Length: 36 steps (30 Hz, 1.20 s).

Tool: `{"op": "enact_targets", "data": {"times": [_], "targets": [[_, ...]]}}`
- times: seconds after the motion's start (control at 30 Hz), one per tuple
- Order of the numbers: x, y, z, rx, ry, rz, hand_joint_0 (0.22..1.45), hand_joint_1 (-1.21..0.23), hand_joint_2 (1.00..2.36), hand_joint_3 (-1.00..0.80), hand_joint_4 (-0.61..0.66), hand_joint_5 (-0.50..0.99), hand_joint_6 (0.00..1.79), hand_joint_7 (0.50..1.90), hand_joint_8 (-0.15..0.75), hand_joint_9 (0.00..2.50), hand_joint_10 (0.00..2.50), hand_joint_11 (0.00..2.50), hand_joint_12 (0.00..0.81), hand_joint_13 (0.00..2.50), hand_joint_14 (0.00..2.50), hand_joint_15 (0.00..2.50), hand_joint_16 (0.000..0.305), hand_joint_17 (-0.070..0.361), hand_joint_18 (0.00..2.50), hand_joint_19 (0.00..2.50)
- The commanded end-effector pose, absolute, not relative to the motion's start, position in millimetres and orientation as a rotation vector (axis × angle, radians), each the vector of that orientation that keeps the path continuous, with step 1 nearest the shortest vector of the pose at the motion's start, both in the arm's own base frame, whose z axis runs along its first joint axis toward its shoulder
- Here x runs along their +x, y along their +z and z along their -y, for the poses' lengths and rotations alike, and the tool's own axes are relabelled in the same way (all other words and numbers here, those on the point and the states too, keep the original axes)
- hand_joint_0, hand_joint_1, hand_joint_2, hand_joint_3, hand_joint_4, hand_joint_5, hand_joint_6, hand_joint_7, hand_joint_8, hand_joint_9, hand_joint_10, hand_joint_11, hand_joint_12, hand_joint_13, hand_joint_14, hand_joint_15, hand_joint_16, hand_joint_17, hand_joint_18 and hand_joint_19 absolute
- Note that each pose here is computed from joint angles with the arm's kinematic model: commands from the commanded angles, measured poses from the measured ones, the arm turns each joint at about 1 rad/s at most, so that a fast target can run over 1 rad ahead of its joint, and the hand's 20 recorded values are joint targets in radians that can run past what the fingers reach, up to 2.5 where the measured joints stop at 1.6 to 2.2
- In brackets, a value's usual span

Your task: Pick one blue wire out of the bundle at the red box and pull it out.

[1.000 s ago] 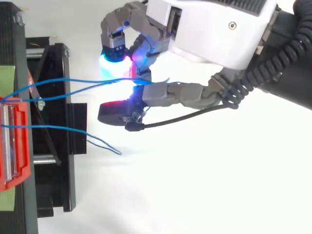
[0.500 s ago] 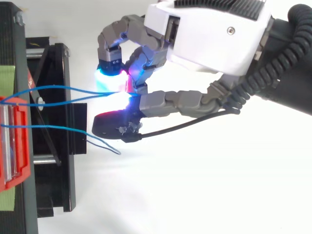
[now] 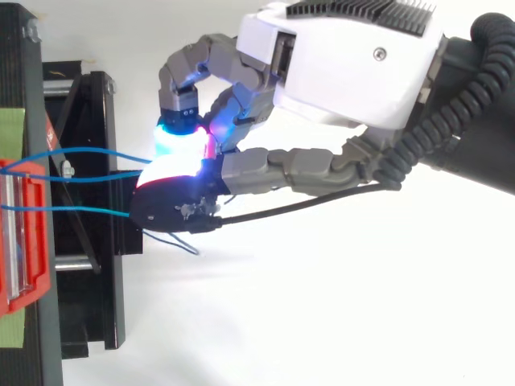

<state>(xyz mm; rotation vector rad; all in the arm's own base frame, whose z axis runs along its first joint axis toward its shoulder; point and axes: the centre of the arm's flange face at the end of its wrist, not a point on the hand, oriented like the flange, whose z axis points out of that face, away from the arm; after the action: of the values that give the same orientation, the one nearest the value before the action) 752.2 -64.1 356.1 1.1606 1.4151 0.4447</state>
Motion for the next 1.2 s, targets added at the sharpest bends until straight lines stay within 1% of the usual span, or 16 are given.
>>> {"op": "enact_targets", "data": {"times": [0.0, 0.07, 0.2, 0.27, 0.37, 0.4, 0.43, 0.5, 0.67, 0.7, 0.8, 0.97, 1.07, 1.13, 1.17], "targets": [[751.9, 356.8, 63.8, 1.160, 0.446, -1.415, 0.55, -0.47, 1.02, -0.26, 0.24, -0.10, 0.66, 1.16, 0.389, 0.94, 0.02, 0.73, 0.483, 0.80, 0.01, 0.41, 0.059, 0.133, 0.76, 0.60], [752.4, 355.7, 63.7, 1.160, 0.446, -1.415, 0.56, -0.47, 1.02, -0.23, 0.25, -0.10, 0.63, 1.21, 0.389, 0.94, 0.02, 0.73, 0.481, 0.80, 0.01, 0.42, 0.059, 0.132, 0.76, 0.60], [752.4, 355.7, 63.5, 1.160, 0.447, -1.416, 0.57, -0.53, 1.02, -0.17, 0.25, -0.09, 0.62, 1.21, 0.416, 0.97, 0.02, 0.73, 0.506, 0.83, 0.01, 0.40, 0.064, 0.144, 0.81, 0.57], [752.1, 356.9, 63.7, 1.160, 0.447, -1.414, 0.57, -0.55, 1.01, -0.17, 0.25, -0.09, 0.62, 1.21, 0.418, 0.97, 0.02, 0.73, 0.506, 0.84, 0.01, 0.40, 0.064, 0.145, 0.82, 0.57], [752.3, 355.7, 64.8, 1.161, 0.445, -1.414, 0.57, -0.56, 1.02, -0.20, 0.24, -0.10, 0.63, 1.22, 0.413, 0.96, 0.02, 0.75, 0.500, 0.83, 0.01, 0.40, 0.063, 0.141, 0.81, 0.57], [752.2, 355.6, 63.7, 1.161, 0.445, -1.417, 0.56, -0.57, 1.02, -0.23, 0.22, -0.10, 0.62, 1.25, 0.397, 0.95, 0.02, 0.75, 0.481, 0.82, 0.01, 0.41, 0.059, 0.133, 0.79, 0.58], [751.9, 356.8, 63.8, 1.160, 0.446, -1.415, 0.56, -0.57, 1.02, -0.23, 0.22, -0.10, 0.62, 1.24, 0.394, 0.95, 0.02, 0.74, 0.479, 0.82, 0.01, 0.41, 0.059, 0.132, 0.78, 0.59], [752.4, 355.7, 63.7, 1.160, 0.446, -1.415, 0.53, -0.55, 1.01, -0.34, 0.23, -0.10, 0.63, 1.23, 0.400, 0.96, 0.02, 0.75, 0.487, 0.83, 0.01, 0.41, 0.060, 0.135, 0.79, 0.59], [752.6, 355.8, 64.5, 1.161, 0.449, -1.414, 0.52, -0.56, 1.01, -0.37, 0.22, -0.10, 0.64, 1.22, 0.401, 0.96, 0.02, 0.75, 0.491, 0.83, 0.01, 0.41, 0.061, 0.138, 0.81, 0.57], [752.8, 355.8, 64.3, 1.160, 0.452, -1.414, 0.52, -0.59, 1.01, -0.37, 0.22, -0.11, 0.66, 1.20, 0.404, 0.96, 0.02, 0.75, 0.491, 0.83, 0.01, 0.40, 0.061, 0.138, 0.81, 0.57], [752.8, 355.1, 62.9, 1.158, 0.454, -1.418, 0.55, -0.64, 1.01, -0.31, 0.22, -0.12, 0.71, 1.14, 0.399, 0.95, 0.02, 0.76, 0.478, 0.84, 0.01, 0.41, 0.059, 0.133, 0.81, 0.57], [753.0, 355.8, 62.9, 1.158, 0.455, -1.417, 0.56, -0.66, 1.02, -0.24, 0.22, -0.13, 0.74, 1.10, 0.392, 0.96, 0.02, 0.76, 0.478, 0.85, 0.01, 0.41, 0.058, 0.131, 0.81, 0.57], [753.0, 355.8, 62.9, 1.156, 0.454, -1.418, 0.57, -0.65, 1.02, -0.22, 0.21, -0.13, 0.74, 1.13, 0.395, 0.96, 0.02, 0.77, 0.475, 0.85, 0.01, 0.41, 0.058, 0.131, 0.81, 0.56], [752.4, 356.2, 64.1, 1.157, 0.453, -1.417, 0.57, -0.65, 1.02, -0.20, 0.20, -0.13, 0.74, 1.18, 0.396, 0.95, 0.02, 0.78, 0.477, 0.85, 0.01, 0.41, 0.058, 0.131, 0.81, 0.56], [753.0, 355.8, 62.9, 1.156, 0.454, -1.418, 0.57, -0.66, 1.02, -0.18, 0.23, -0.15, 0.80, 1.08, 0.398, 0.95, 0.02, 0.78, 0.476, 0.85, 0.01, 0.41, 0.058, 0.131, 0.81, 0.56]]}}
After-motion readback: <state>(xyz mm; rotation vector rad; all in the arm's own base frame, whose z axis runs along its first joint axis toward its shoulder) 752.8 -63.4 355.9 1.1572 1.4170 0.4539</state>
